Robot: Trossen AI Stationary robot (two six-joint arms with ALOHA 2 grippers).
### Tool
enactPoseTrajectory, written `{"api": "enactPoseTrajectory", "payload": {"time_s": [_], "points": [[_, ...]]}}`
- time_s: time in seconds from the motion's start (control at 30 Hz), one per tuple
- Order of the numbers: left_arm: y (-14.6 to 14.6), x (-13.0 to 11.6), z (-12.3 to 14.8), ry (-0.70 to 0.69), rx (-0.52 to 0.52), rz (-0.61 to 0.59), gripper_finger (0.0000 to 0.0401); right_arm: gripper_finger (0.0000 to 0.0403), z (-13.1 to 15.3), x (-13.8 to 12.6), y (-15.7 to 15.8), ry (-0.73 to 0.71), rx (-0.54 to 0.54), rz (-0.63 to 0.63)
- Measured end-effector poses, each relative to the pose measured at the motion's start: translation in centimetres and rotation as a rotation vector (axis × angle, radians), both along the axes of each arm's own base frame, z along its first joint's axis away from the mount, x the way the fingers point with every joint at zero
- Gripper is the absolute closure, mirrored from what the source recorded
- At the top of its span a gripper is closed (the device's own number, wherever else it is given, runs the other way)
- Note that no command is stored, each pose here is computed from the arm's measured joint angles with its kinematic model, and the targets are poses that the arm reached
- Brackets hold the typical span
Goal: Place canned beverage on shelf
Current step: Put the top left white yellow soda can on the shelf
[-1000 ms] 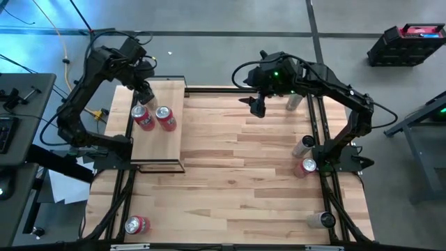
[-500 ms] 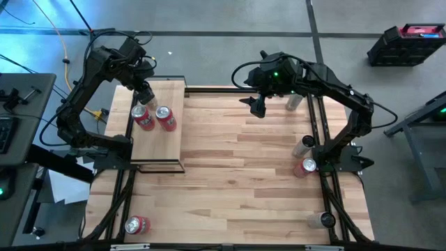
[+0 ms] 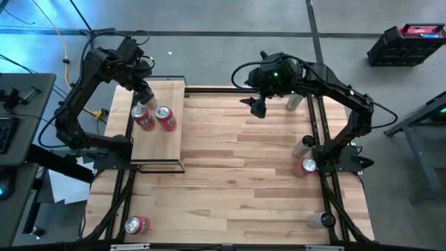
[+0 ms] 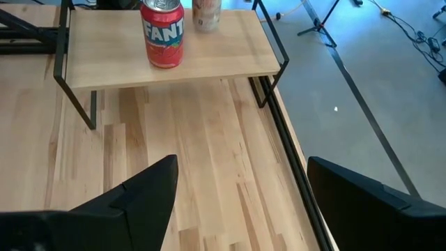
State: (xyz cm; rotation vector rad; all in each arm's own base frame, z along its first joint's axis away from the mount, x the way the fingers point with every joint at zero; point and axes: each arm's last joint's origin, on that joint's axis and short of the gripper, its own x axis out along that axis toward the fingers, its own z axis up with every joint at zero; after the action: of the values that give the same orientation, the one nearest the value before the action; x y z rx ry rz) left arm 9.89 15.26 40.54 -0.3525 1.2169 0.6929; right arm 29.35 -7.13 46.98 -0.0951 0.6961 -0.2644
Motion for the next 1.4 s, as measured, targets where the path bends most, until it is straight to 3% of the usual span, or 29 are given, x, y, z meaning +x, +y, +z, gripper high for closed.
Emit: {"api": "enactPoseTrajectory", "payload": {"time_s": [0.37, 0.77, 1.17, 1.4], "points": [[-1.3, -0.9, 0.8, -0.034, 0.040, 0.019, 0.0153, 0.0098, 0.0, 0.0, -0.2, 0.000, -0.007, -0.002], [-0.5, -0.4, 0.4, -0.004, 0.026, 0.046, 0.0153, 0.0098, 0.0, 0.0, -0.2, -0.006, 0.007, -0.013], [0.2, 0.2, -0.3, -0.038, -0.040, 0.061, 0.0153, 0.0098, 0.0, 0.0, -0.2, -0.006, 0.007, -0.013], [0.2, 0.3, -2.3, -0.007, -0.094, 0.057, 0.0153, 0.0098, 0.0, 0.0, -0.2, -0.006, 0.007, -0.013]]}}
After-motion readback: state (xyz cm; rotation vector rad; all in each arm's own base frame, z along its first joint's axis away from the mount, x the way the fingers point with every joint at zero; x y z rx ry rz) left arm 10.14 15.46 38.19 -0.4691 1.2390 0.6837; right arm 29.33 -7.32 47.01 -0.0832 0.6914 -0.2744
